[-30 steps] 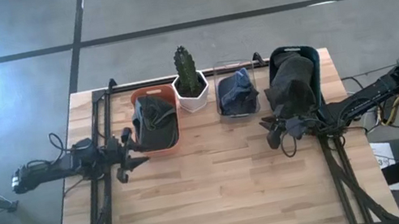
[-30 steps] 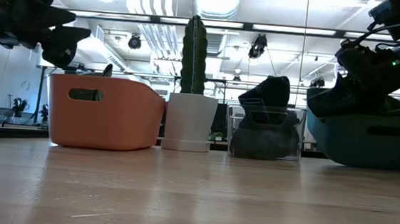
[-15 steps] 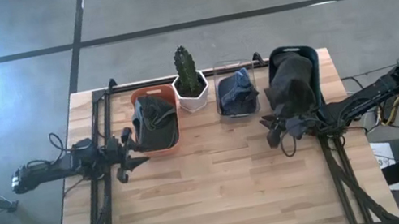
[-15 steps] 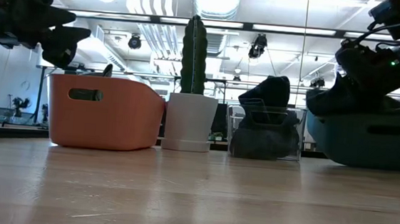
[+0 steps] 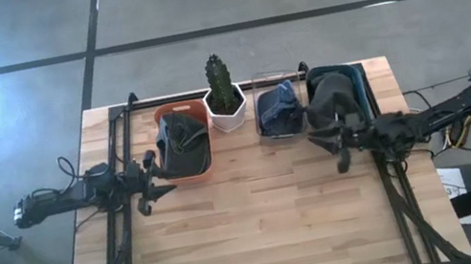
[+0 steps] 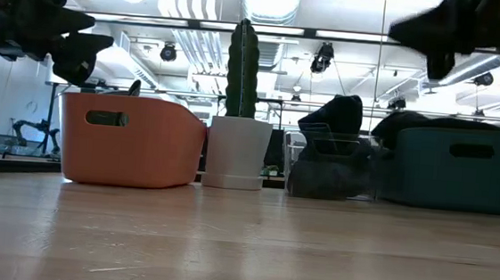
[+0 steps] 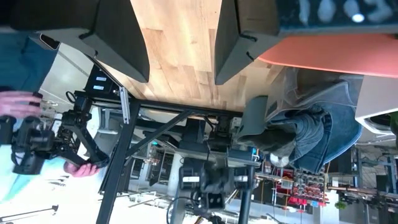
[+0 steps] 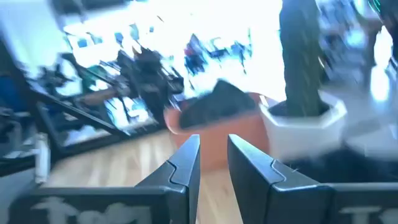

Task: Pick & Place hat
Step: Return to Home Position

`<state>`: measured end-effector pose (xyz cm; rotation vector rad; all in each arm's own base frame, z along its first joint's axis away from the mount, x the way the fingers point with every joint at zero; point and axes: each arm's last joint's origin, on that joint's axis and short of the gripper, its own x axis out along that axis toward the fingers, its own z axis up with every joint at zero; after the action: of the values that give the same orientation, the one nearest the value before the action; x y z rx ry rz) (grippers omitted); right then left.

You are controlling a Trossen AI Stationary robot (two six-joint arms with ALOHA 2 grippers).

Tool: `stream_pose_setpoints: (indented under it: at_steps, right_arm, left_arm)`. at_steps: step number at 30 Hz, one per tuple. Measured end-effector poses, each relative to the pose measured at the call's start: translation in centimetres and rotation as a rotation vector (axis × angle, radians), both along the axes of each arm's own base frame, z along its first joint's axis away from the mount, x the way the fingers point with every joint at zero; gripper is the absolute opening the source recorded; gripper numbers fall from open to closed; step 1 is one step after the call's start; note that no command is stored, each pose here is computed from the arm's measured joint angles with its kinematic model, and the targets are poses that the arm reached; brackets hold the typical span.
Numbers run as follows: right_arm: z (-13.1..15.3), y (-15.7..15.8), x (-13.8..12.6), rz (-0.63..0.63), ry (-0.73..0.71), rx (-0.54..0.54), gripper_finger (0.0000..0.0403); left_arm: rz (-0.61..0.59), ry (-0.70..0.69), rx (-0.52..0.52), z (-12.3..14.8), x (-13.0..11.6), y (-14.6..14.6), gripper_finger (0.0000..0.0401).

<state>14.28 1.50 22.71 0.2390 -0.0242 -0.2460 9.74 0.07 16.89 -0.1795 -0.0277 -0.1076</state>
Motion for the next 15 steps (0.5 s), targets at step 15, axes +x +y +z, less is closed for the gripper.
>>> stream_pose_setpoints:
  at_steps: [15]
  right_arm:
    - [0.1,0.0,-4.2,0.282,-0.143,-0.077,0.0083]
  left_arm:
    - [0.000,0.001,0.000,0.0,0.0,0.0,0.0174]
